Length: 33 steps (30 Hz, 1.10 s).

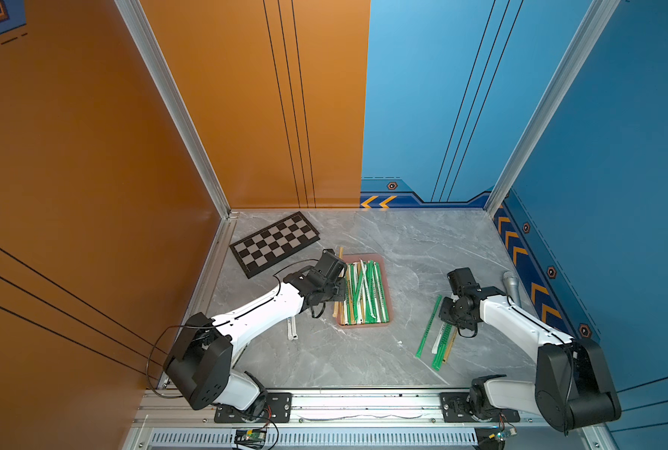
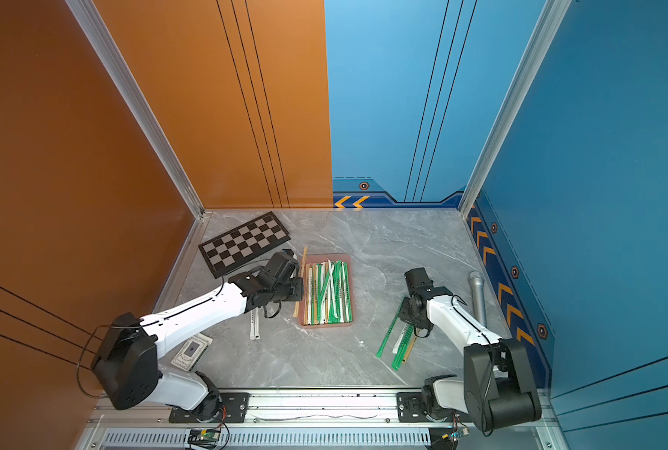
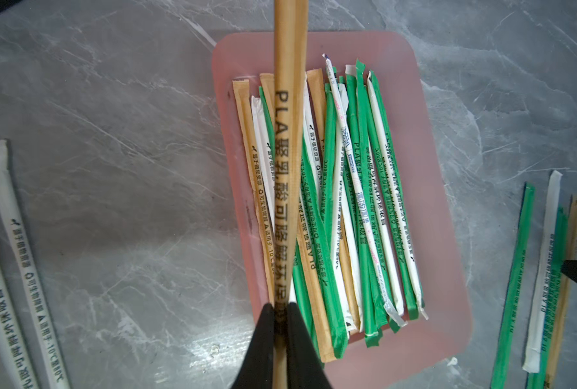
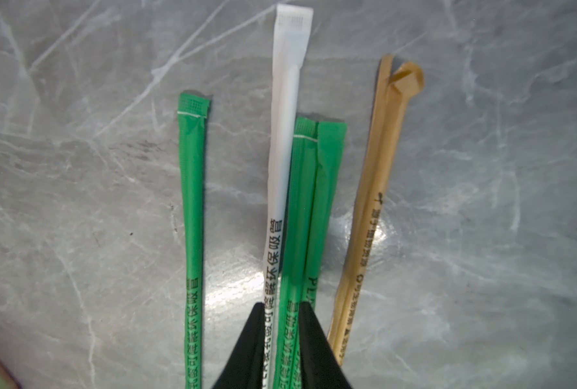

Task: Put the straws into the storage box
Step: Place the straw in the storage box, then pick up the straw from the center of the board.

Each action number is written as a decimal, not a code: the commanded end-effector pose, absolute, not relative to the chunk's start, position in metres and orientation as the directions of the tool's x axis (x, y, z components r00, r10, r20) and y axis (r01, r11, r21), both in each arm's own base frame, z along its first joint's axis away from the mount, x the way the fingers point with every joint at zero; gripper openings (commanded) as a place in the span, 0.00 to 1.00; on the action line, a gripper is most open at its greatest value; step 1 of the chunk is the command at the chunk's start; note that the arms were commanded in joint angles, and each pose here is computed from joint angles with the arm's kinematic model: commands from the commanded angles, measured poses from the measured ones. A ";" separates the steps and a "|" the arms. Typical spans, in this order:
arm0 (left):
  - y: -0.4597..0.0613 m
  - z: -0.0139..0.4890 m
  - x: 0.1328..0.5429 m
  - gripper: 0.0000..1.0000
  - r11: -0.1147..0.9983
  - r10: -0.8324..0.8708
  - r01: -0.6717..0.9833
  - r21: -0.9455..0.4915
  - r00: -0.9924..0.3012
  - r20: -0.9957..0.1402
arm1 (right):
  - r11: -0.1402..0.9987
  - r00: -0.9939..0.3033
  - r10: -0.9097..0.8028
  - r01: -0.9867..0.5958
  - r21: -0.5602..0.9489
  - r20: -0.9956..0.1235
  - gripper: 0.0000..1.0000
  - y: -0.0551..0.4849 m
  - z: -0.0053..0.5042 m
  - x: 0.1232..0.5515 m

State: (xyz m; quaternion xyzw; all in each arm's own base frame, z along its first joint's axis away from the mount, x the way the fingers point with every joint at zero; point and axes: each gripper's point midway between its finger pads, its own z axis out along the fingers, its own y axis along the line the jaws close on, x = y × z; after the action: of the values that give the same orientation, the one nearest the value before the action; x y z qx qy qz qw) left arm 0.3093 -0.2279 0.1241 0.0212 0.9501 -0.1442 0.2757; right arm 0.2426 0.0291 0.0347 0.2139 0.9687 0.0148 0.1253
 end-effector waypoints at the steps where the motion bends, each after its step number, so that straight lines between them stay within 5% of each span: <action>1: -0.251 0.132 0.314 0.11 0.933 -0.055 0.146 -0.330 -0.846 -0.530 | 0.905 -0.879 0.426 0.416 0.091 -0.213 0.21 0.035 0.031 0.234; 11: -0.259 0.113 0.314 0.17 0.931 -0.055 0.137 -0.340 -0.865 -0.499 | 0.915 -0.893 0.403 0.395 0.078 -0.199 0.21 0.043 0.025 0.235; 17: -0.256 0.117 0.314 0.42 0.933 -0.060 0.136 -0.334 -0.856 -0.513 | 0.915 -0.893 0.404 0.396 0.077 -0.199 0.20 0.043 0.024 0.235; 27: -0.248 0.117 0.309 0.65 0.938 -0.060 0.130 -0.320 -0.850 -0.523 | 0.917 -0.897 0.399 0.393 0.068 -0.190 0.20 0.044 0.021 0.234; 33: -0.240 0.122 0.308 0.88 0.944 -0.069 0.122 -0.307 -0.835 -0.546 | 0.919 -0.902 0.393 0.389 0.060 -0.180 0.19 0.046 0.017 0.234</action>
State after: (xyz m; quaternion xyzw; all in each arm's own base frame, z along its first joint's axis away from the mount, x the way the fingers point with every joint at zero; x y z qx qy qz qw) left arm 0.3101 -0.2473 0.1146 0.0144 0.9461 -0.1774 0.2705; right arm 0.2356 0.0437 0.0207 0.1960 0.9755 0.0109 0.0997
